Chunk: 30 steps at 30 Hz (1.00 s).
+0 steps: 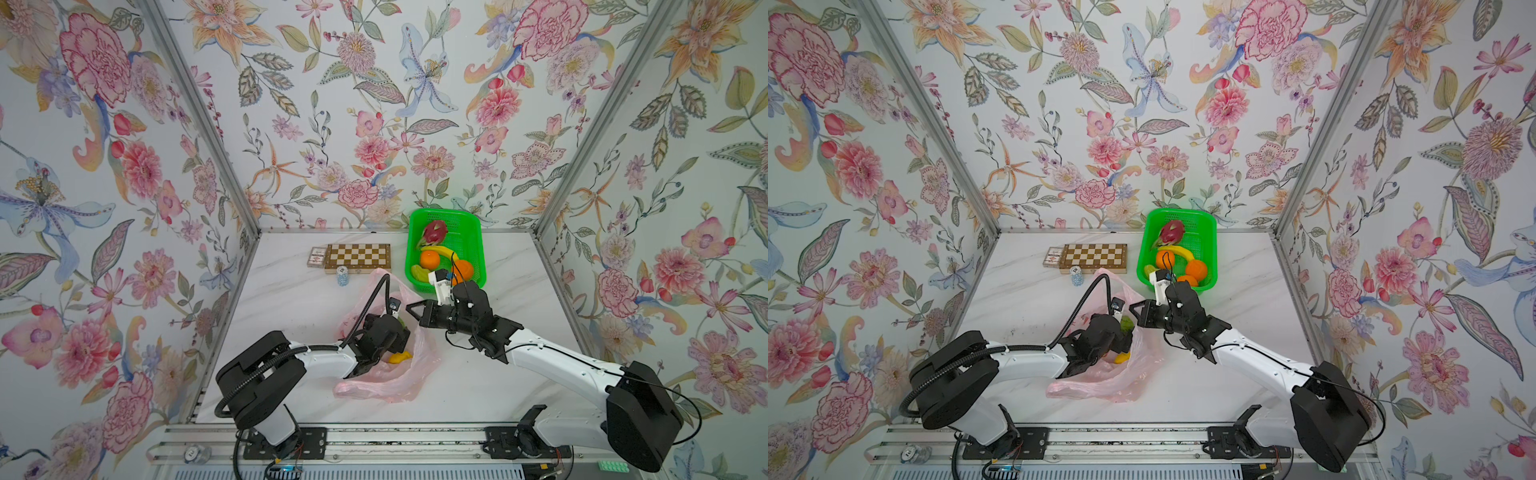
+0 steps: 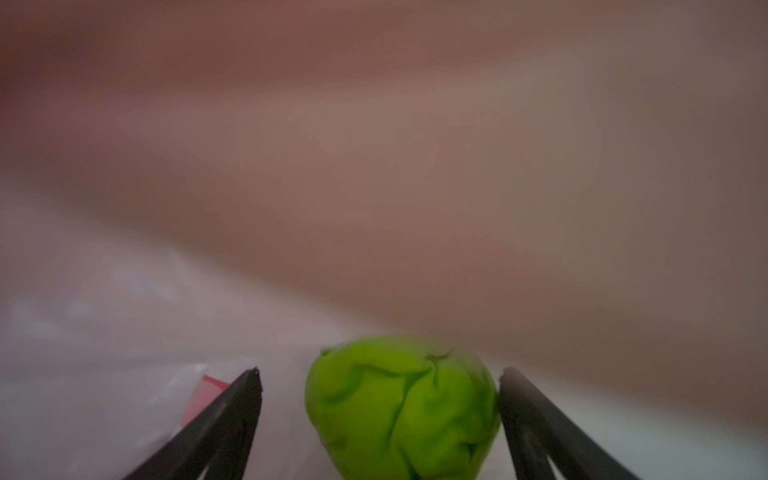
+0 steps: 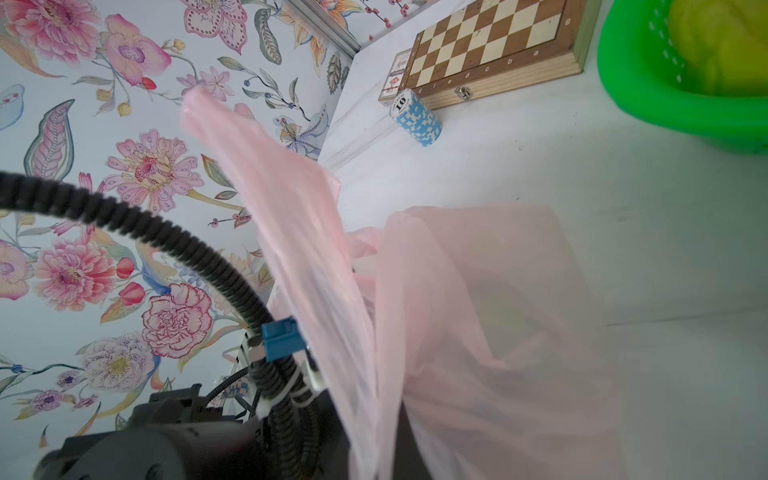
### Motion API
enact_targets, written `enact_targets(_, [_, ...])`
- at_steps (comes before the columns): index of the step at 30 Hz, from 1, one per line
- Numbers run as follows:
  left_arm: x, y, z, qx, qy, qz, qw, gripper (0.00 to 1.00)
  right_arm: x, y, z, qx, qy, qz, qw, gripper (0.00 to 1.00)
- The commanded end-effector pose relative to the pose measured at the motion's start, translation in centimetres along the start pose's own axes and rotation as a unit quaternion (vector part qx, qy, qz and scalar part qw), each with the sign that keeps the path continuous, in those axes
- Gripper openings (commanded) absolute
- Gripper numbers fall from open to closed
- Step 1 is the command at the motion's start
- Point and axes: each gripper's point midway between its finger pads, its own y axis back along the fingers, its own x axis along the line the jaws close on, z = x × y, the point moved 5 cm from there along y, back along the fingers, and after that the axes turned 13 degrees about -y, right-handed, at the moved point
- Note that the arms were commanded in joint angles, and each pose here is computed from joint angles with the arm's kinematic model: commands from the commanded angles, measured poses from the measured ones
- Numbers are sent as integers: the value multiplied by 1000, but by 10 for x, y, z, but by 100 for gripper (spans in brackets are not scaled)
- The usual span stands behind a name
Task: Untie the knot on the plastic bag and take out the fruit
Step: 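Move both grippers back into the pink bag toward the yellow apple, then grasp the green apple inside the pink bag with the left gripper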
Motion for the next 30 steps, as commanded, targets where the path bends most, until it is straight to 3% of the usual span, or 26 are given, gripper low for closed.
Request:
enact_targets(1, [7, -13, -22, 55, 8, 12, 998, 87, 7, 5, 0, -6, 0, 15, 1000, 3])
enact_targets(8, [4, -27, -31, 84, 3, 4, 996, 66, 1, 4, -3, -2, -7, 9, 1000, 4])
enact_targets(17, [-2, -14, -19, 41, 8, -40, 998, 40, -29, 9, -12, -10, -26, -30, 999, 9])
enact_targets(24, [-4, 6, -9, -13, -3, -79, 997, 34, -77, 12, -35, 4, -36, -102, 994, 9])
enact_targets(30, [-4, 16, -1, -36, -12, -93, 995, 34, -94, 13, -45, 8, -46, -117, 992, 9])
